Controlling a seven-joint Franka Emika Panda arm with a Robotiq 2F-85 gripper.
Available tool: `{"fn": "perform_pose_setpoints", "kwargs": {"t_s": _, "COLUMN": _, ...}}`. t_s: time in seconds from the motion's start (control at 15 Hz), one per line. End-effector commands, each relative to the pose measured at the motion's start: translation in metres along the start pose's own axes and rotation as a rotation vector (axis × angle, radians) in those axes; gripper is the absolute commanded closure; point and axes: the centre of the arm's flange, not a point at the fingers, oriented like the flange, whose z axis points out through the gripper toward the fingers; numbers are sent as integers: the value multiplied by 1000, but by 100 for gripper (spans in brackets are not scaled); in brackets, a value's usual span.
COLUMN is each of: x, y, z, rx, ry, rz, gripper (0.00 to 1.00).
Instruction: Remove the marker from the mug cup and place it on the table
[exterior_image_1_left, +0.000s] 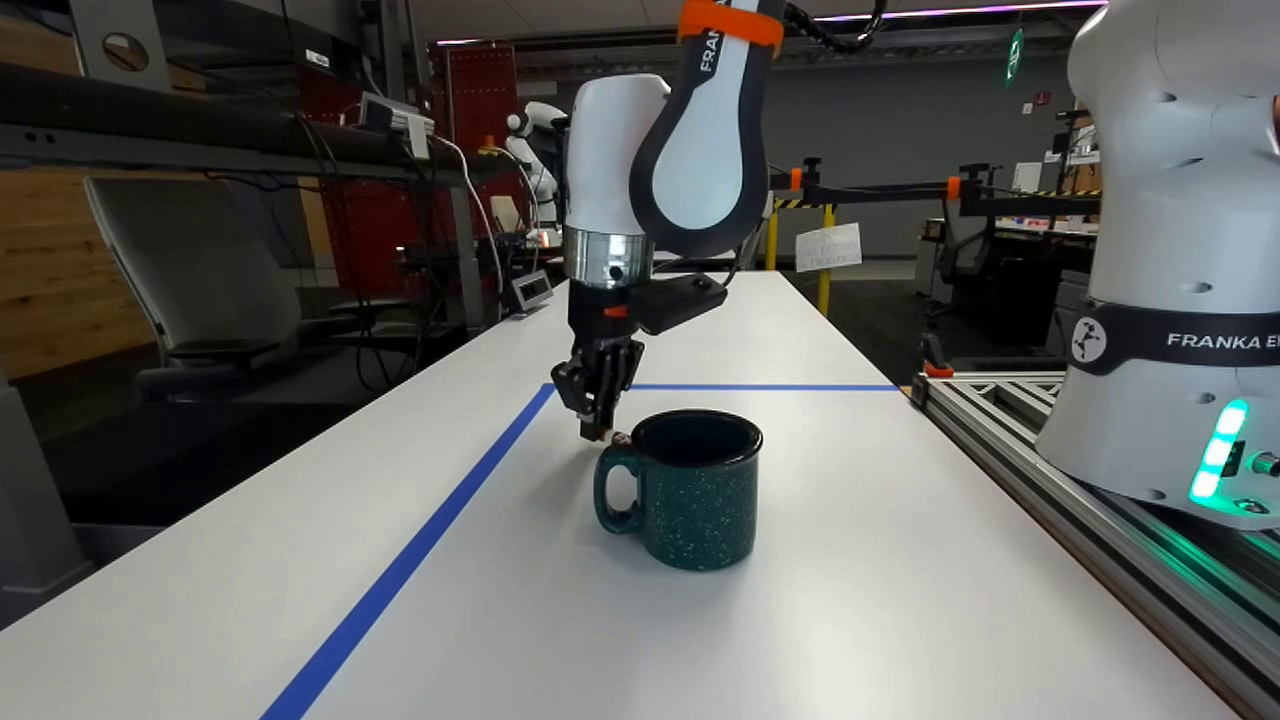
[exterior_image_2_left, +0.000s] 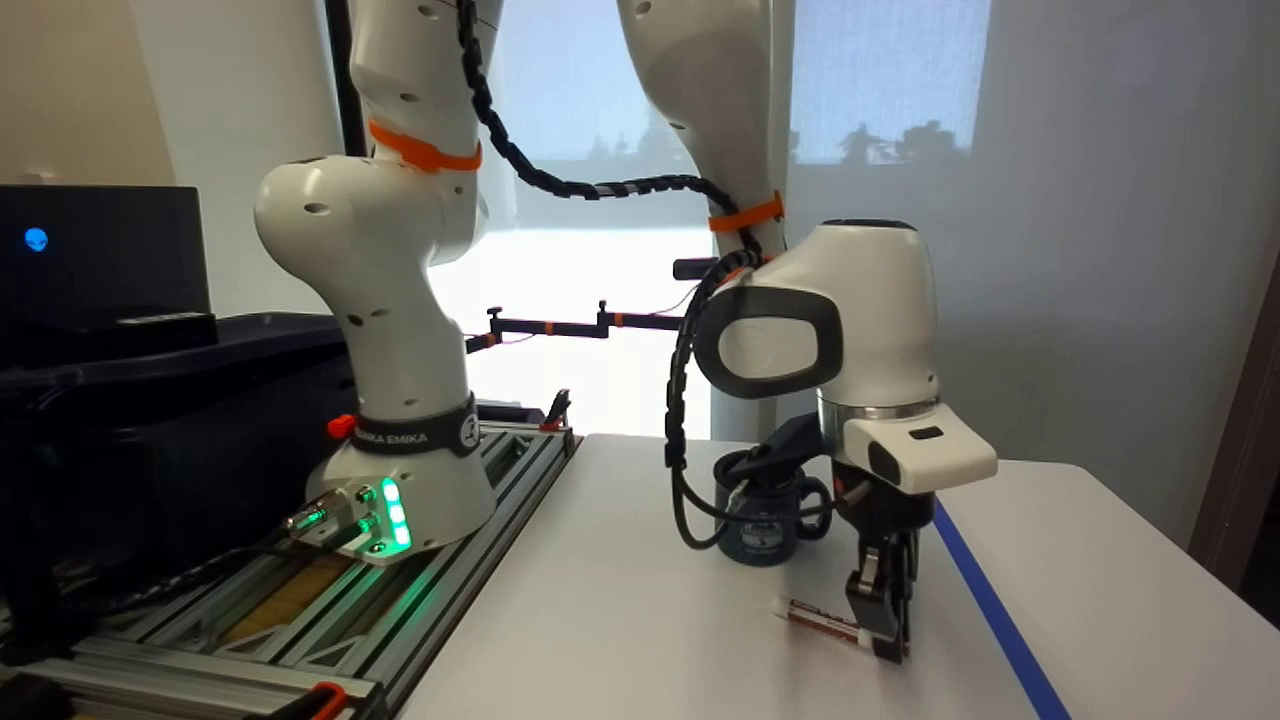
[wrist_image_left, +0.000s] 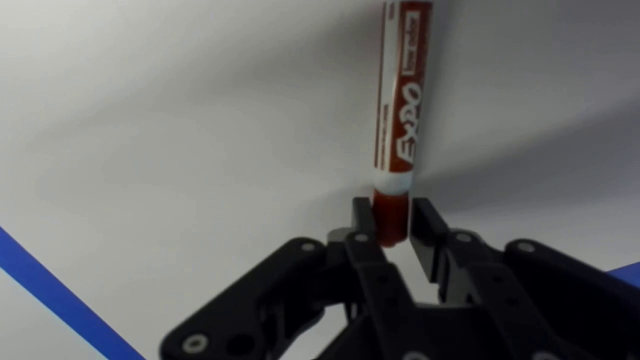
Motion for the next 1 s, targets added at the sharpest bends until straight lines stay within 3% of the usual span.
{"fn": "perform_pose_setpoints", "kwargs": {"t_s": 0.0, "x": -12, "y": -1, "z": -17, "rx": 22, "ry": 25, "rz": -32, "gripper": 41}}
{"fn": "perform_pose_setpoints", "kwargs": {"t_s": 0.33, "x": -16, "y": -6, "z": -48, "rx": 23, "ry": 17, "rz": -66, "gripper": 3}}
{"fn": "perform_pose_setpoints", "kwargs": {"t_s": 0.93, "x": -32, "y": -10, "z": -112, "rx": -27, "ry": -105, "rz": -292, "gripper": 0}}
